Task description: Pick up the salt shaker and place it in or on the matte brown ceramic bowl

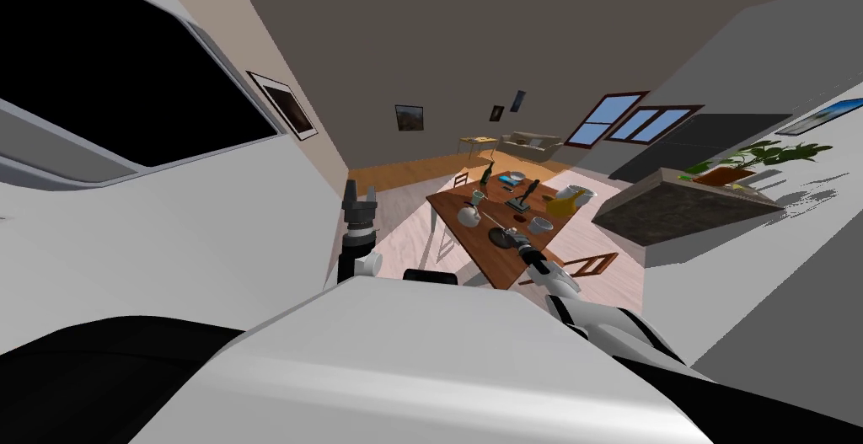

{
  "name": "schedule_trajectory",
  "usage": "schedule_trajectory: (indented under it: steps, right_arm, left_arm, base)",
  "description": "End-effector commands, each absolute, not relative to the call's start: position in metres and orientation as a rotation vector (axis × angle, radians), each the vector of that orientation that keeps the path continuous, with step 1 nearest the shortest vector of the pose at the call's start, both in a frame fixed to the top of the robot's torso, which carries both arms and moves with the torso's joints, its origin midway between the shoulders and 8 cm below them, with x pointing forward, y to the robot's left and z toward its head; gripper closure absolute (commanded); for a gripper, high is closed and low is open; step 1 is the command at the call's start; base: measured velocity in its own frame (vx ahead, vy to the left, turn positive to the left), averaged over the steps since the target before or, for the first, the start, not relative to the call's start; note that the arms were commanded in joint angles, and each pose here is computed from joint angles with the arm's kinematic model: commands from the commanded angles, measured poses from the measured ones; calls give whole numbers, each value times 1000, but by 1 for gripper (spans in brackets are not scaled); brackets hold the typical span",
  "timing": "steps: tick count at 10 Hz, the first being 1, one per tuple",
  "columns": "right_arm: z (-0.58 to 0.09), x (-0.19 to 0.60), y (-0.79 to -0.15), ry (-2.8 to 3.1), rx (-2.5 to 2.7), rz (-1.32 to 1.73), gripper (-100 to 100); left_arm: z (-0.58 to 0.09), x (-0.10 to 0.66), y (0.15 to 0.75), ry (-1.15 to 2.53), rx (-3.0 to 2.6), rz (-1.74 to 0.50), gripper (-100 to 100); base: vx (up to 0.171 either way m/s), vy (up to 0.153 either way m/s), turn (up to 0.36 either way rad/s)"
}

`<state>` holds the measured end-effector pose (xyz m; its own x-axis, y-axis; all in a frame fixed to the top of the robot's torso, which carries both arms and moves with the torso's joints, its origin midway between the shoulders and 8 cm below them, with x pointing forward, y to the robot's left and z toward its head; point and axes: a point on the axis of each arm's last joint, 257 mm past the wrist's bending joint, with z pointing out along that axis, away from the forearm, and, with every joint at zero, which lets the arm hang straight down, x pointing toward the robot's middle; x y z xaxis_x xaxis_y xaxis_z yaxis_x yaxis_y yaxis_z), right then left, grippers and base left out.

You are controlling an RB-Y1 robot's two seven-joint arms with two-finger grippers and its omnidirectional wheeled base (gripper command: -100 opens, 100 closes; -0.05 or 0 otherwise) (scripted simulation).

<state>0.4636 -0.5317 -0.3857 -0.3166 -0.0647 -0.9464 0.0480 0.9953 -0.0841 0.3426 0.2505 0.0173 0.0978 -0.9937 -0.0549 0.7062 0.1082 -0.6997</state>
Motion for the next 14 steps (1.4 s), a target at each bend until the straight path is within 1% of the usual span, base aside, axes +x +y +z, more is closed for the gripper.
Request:
schedule_trajectory:
  steps: [1,4,5,6,12,14]
  right_arm:
    - [-386,464,-532,1890,-12,-112,-100]
    - [-386,464,-532,1889,-12,-112,-100]
    - [-386,464,-532,1889,-12,-112,0]
    - [-373,470,-544,1888,-9,-117,-100]
    - [-354,478,-562,1885,-3,-127,-100]
    - [-333,486,-580,1882,5,-138,-100]
  left_arm:
    - [17,343,251,610,-588,-1371,0]
    - [17,343,250,610,-588,-1371,0]
    - [17,343,250,610,-588,-1371,0]
    - [17,343,250,610,-588,-1371,0]
    - [17,343,250,610,-588,-1371,0]
    - [17,343,250,610,-588,-1371,0]
  base:
    - [9,0,1]
    - [0,0,0]
    - [0,0,0]
    - [-30,32,58]
    - [-35,34,24]
    - [-43,46,56]
